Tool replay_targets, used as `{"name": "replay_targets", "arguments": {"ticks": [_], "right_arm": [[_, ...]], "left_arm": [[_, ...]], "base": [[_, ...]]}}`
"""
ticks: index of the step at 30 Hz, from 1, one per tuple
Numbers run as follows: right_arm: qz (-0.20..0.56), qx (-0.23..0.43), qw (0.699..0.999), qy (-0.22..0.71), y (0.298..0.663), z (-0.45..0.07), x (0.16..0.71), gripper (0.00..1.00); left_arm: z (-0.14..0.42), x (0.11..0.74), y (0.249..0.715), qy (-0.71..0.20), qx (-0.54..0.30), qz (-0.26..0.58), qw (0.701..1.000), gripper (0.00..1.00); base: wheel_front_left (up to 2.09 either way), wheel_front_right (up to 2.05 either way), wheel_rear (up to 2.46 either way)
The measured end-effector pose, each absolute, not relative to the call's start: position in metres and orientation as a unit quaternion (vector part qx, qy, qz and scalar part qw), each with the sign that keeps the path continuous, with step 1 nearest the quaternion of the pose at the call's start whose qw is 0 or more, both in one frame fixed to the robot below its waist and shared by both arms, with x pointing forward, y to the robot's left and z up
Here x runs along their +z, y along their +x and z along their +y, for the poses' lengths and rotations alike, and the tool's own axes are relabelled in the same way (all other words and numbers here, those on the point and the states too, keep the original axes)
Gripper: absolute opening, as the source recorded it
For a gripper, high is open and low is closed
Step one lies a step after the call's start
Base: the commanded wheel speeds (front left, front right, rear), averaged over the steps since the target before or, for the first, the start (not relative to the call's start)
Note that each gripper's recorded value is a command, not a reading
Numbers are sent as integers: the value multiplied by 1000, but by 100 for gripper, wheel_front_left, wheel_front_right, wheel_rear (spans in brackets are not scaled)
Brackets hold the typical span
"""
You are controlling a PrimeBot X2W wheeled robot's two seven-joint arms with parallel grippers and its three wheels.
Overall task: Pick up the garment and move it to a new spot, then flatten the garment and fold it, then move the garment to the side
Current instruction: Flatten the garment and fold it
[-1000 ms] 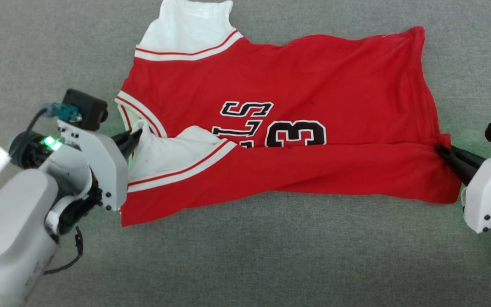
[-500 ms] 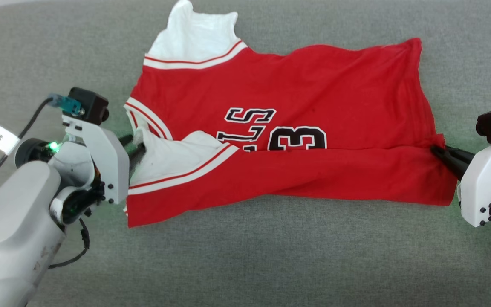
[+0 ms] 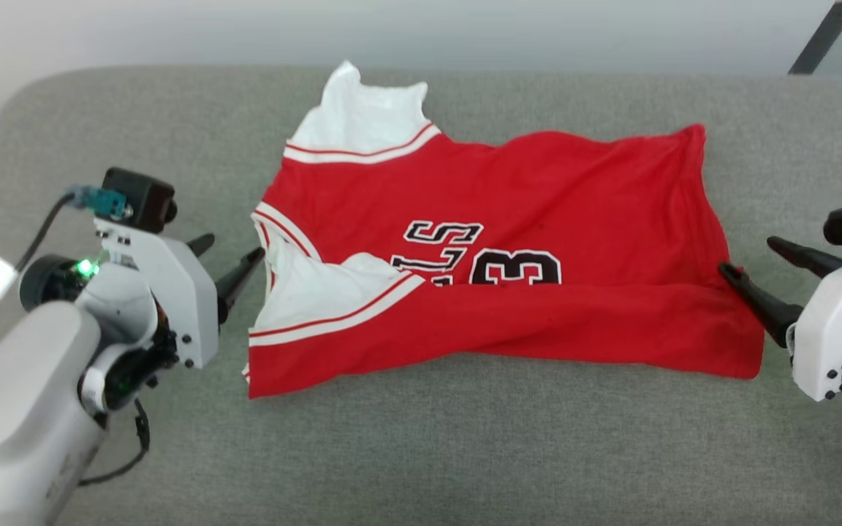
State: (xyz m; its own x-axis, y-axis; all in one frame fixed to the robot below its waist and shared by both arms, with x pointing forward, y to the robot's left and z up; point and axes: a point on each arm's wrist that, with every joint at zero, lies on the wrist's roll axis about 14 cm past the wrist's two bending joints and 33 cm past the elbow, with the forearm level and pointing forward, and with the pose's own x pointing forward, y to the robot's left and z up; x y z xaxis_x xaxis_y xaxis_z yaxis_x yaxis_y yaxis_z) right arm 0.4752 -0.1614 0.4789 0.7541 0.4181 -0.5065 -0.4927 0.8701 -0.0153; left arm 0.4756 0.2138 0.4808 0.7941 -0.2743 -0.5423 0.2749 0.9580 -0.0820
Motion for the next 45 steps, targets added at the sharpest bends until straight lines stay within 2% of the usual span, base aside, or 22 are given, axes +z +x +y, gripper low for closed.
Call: {"name": "replay_targets", "arguments": {"ticks": [10,19,35,45], "right_arm": [[135,245,957,-76,462,-156,527,100],[76,223,971,-38,442,-157,537,100],[88,126,988,28,414,-198,518,100],[109,106,988,38,412,-206,504,100]], "left_arm": [[211,516,445,-8,-142,237,961,100],[201,516,428,-29,-147,275,950,100],[204,438,411,-31,-121,482,867,100],[206,396,417,-32,-113,536,836,100]], "base": [[0,0,0],[0,0,0],[0,0,0],[0,0,0]]}}
